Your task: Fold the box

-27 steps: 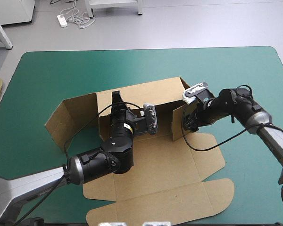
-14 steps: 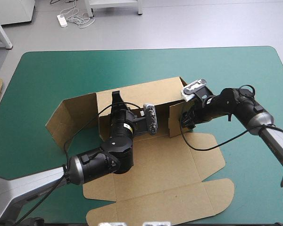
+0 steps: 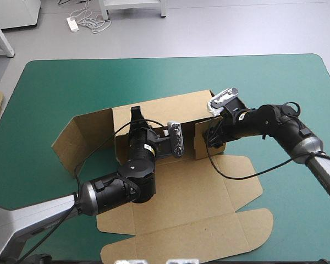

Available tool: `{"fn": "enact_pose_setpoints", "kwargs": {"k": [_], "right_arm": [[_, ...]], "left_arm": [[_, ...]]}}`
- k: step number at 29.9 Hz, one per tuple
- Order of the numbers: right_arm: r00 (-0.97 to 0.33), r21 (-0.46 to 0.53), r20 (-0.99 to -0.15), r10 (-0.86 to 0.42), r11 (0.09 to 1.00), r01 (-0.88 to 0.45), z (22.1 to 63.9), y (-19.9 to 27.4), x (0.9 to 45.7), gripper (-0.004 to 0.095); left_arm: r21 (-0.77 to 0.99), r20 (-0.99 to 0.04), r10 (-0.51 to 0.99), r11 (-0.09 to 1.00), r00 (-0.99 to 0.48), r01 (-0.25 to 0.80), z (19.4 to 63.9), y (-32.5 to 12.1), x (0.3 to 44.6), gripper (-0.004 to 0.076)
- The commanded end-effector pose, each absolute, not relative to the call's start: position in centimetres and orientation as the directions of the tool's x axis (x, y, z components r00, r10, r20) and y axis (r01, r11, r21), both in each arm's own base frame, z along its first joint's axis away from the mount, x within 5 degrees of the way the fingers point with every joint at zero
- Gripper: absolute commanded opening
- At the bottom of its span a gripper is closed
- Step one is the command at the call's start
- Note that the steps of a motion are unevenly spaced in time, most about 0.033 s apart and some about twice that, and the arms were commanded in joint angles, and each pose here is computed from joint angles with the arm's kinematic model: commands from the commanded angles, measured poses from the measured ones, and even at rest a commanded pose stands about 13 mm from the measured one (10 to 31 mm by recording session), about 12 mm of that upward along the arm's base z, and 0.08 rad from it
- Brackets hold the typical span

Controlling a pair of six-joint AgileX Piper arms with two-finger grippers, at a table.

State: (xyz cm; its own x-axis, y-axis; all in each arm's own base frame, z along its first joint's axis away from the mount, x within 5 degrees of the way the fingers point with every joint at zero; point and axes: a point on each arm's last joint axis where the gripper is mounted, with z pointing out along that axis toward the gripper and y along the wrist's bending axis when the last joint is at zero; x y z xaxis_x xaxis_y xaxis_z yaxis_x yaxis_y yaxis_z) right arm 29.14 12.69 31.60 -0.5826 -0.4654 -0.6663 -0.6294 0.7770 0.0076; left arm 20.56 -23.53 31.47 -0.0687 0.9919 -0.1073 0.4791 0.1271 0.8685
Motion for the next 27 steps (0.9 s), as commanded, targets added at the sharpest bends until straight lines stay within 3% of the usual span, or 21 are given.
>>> {"fn": "enact_pose_setpoints", "kwargs": {"k": [1,7,15,21,27], "right_arm": [[-0.475,-0.046,-0.766,-0.432,0.775,-0.631,34.16,13.77,28.66,0.0738],[-0.475,-0.067,-0.775,-0.417,0.801,-0.595,34.09,14.48,28.54,0.0667],[-0.475,-0.057,-0.794,-0.379,0.825,-0.562,33.71,14.38,28.76,0.0332],[-0.474,-0.041,-0.808,-0.351,0.835,-0.549,33.8,14.42,28.87,0.023],[-0.475,-0.018,-0.821,-0.317,0.846,-0.533,33.91,14.46,28.97,-0.0016]], "left_arm": [[0.874,-0.142,0.986,0.166,-0.088,0.456,32.84,-22.95,20.31,-0.0009],[0.875,-0.14,0.986,0.164,-0.087,0.456,32.84,-22.95,20.31,-0.0009],[0.874,-0.142,0.986,0.167,-0.088,0.456,32.84,-22.95,20.31,-0.0009],[0.873,-0.143,0.986,0.168,-0.089,0.458,32.82,-22.95,20.3,-0.0009],[0.873,-0.143,0.986,0.168,-0.089,0.458,32.82,-22.95,20.3,-0.0009]]}}
